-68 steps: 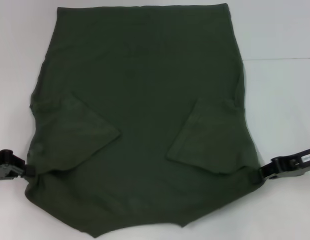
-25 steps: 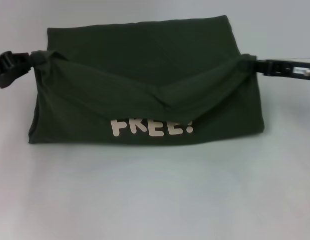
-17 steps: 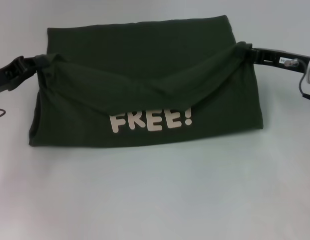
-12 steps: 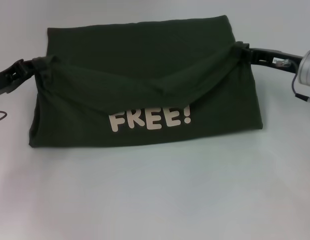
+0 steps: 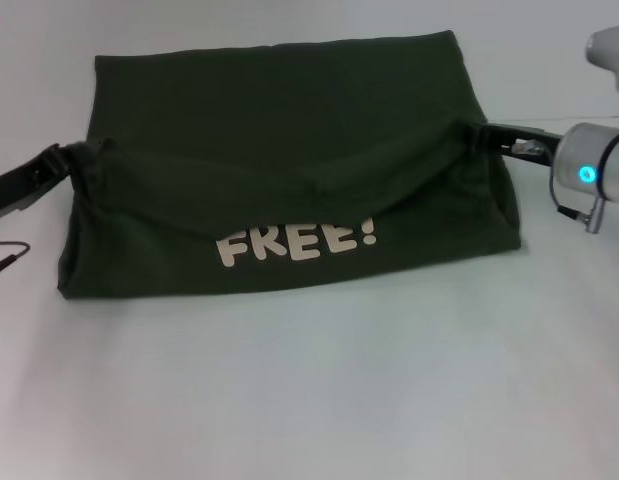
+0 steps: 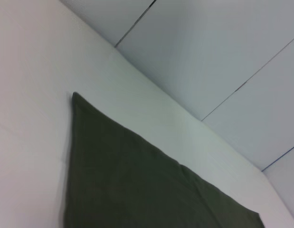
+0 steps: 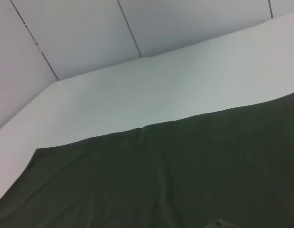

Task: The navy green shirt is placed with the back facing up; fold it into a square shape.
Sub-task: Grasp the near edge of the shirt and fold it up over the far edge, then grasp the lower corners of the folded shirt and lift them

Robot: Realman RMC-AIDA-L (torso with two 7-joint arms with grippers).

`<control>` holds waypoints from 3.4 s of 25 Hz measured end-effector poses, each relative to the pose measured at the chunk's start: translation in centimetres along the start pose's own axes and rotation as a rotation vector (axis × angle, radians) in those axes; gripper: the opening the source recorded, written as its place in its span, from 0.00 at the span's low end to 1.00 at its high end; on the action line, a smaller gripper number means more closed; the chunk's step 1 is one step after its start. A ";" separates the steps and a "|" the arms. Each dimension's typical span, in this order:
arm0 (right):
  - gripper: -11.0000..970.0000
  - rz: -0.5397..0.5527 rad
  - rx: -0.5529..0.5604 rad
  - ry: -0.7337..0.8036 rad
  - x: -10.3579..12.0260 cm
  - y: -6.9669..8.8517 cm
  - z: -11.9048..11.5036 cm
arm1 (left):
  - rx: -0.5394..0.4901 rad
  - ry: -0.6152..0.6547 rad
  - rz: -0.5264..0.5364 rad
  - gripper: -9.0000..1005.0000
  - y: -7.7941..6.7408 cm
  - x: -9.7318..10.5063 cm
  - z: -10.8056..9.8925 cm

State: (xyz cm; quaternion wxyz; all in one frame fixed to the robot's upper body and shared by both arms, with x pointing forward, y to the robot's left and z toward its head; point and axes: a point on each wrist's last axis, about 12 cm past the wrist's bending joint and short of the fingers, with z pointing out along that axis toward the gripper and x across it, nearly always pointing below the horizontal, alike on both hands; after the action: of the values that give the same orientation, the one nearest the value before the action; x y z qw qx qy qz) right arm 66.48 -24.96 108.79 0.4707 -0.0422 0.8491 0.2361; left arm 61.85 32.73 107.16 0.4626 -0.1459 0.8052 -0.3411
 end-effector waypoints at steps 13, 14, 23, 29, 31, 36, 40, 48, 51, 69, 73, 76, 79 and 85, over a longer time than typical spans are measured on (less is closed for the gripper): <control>0.40 0.018 0.108 -0.046 -1.2 -1.8 -0.6 | -0.029 -0.032 -0.022 0.38 1.0 -2.4 -1.1; 0.44 0.021 0.098 -0.051 -1.5 -2.1 -0.9 | 0.016 -0.021 -0.014 0.42 0.9 -2.7 -1.6; 0.84 0.009 -0.162 -0.011 -2.9 -4.9 -6.8 | 0.235 0.214 0.128 0.68 0.6 -1.3 -6.1; 0.95 0.023 -0.230 0.111 -1.9 -5.8 -9.0 | 0.215 0.359 0.170 0.76 1.1 0.2 -7.1; 0.95 0.020 -0.240 0.140 -1.5 -5.7 -9.1 | 0.204 0.355 0.190 0.78 1.2 0.1 -7.1; 0.95 0.016 -0.233 0.154 -1.2 -5.9 -9.2 | 0.126 0.327 0.224 0.78 1.9 -0.2 -6.6; 0.95 0.016 -0.229 0.160 -1.0 -6.0 -9.3 | 0.049 0.319 0.242 0.78 2.4 -0.1 -5.8; 0.95 0.022 -0.230 0.165 -0.6 -6.0 -9.3 | 0.000 0.371 0.349 0.78 2.5 1.0 -4.7; 0.95 0.023 -0.231 0.166 -0.5 -6.0 -9.3 | 0.008 0.376 0.378 0.78 2.4 1.3 -4.6; 0.95 0.035 -0.233 0.169 -0.2 -5.9 -9.3 | -0.001 0.419 0.483 0.74 2.2 1.9 -3.9; 0.95 0.036 -0.234 0.169 -0.2 -5.9 -9.3 | -0.001 0.429 0.491 0.63 2.2 2.0 -3.9; 0.95 0.036 -0.234 0.170 -0.1 -5.9 -9.3 | -0.001 0.432 0.493 0.52 2.2 2.0 -3.9; 0.95 0.037 -0.234 0.170 -0.1 -5.9 -9.3 | -0.003 0.432 0.492 0.40 2.2 2.0 -3.9; 0.95 0.041 -0.235 0.168 -0.1 -5.8 -9.2 | -0.043 0.461 0.500 0.39 2.3 1.8 -3.5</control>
State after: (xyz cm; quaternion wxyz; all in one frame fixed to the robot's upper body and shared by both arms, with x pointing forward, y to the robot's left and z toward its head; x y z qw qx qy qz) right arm 61.06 -34.21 110.87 0.3847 -0.0992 0.8527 0.3393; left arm 58.14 34.82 105.60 0.3343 0.1274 0.9066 -0.2240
